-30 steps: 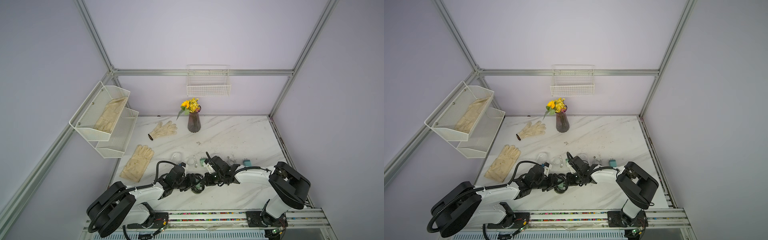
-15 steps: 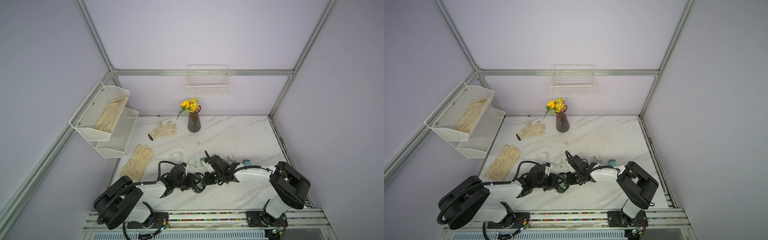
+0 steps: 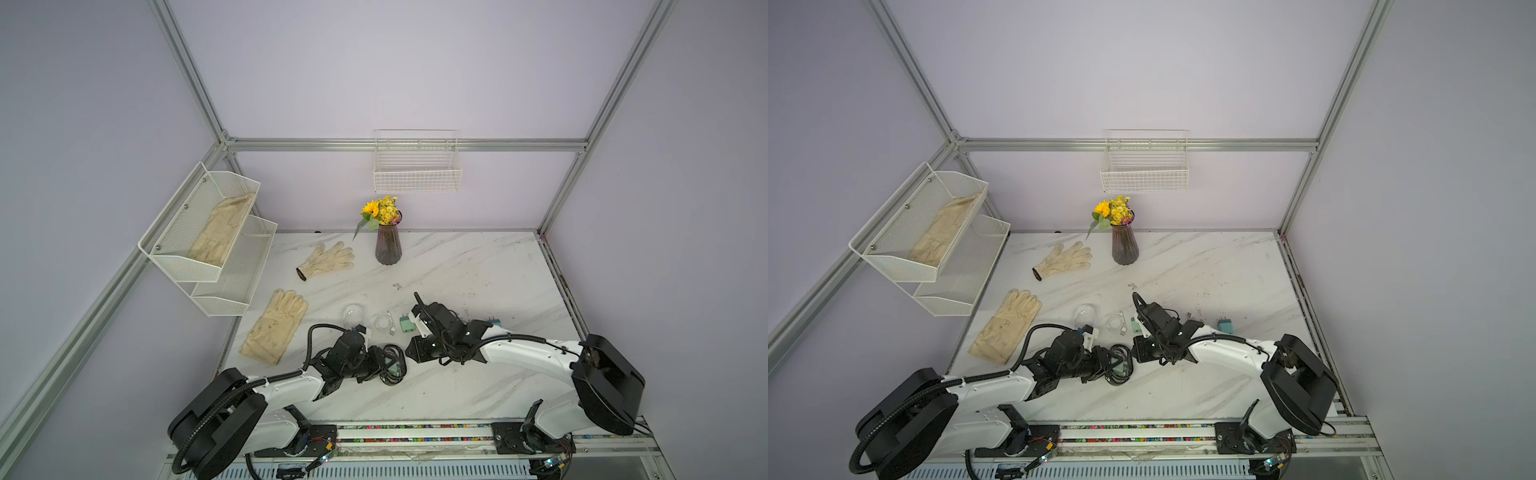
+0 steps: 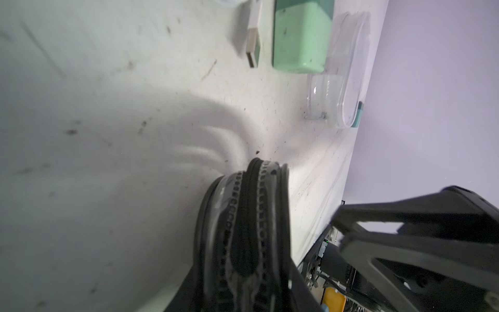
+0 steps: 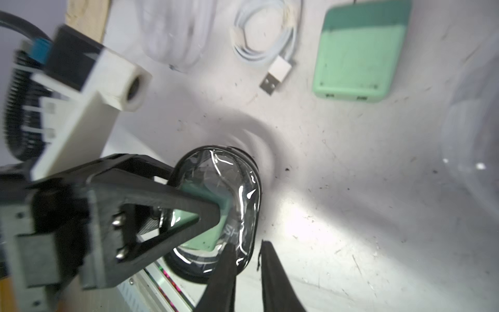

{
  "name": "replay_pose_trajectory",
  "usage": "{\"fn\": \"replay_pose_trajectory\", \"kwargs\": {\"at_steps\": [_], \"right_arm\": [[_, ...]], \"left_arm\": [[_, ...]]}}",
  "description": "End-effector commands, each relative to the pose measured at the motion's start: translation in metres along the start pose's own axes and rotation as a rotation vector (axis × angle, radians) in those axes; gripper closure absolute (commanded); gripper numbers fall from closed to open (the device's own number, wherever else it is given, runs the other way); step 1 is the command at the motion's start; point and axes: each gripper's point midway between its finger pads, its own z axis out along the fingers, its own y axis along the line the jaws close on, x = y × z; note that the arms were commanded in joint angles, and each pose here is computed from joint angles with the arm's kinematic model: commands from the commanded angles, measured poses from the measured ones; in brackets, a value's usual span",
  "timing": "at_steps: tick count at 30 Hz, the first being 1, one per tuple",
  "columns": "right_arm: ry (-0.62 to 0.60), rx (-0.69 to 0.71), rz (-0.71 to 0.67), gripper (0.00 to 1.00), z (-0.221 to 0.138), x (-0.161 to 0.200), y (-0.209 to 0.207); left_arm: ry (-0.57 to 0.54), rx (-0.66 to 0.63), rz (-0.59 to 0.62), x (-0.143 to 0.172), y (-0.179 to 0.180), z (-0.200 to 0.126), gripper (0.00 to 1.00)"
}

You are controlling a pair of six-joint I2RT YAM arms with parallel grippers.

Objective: Pack away charging kits
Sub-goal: Pick up the storage bag at the center of the board, then zip the zipper on the storage bag.

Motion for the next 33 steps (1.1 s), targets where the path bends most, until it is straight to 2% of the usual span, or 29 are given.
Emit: {"fn": "replay_pose_trajectory", "kwargs": {"at_steps": [1, 6, 9, 12, 16, 24, 33], "right_arm": [[-0.092, -0.015, -0.004, 0.79, -0.028, -0.016, 0.014], [-0.228, -0.061, -0.034, 0.76, -0.063, -0.038, 0.042], [-0.31, -0.104, -0.074, 0.71, -0.083, -0.051, 0.07], [-0.38, -0.156, -0.099, 0.69, -0.097, -0.059, 0.093], [-0.4, -0.18, -0.101, 0.7, -0.094, -0.057, 0.103], [-0.458, -0.114, -0.111, 0.69, -0.089, -0.066, 0.104], [-0.442, -0.087, -0.054, 0.67, -0.068, -0.068, 0.098]], "left_arm": [[-0.148, 0.011, -0.058, -0.028, -0.014, -0.015, 0.73], [-0.36, 0.032, -0.102, -0.073, -0.051, -0.037, 0.73], [-0.416, 0.079, -0.101, -0.093, -0.085, -0.043, 0.74], [-0.434, 0.128, -0.1, -0.102, -0.115, -0.046, 0.74], [-0.468, 0.174, -0.093, -0.112, -0.143, -0.053, 0.73], [-0.507, 0.217, -0.098, -0.119, -0.172, -0.066, 0.74], [-0.492, 0.255, -0.103, -0.117, -0.187, -0.071, 0.74]]}}
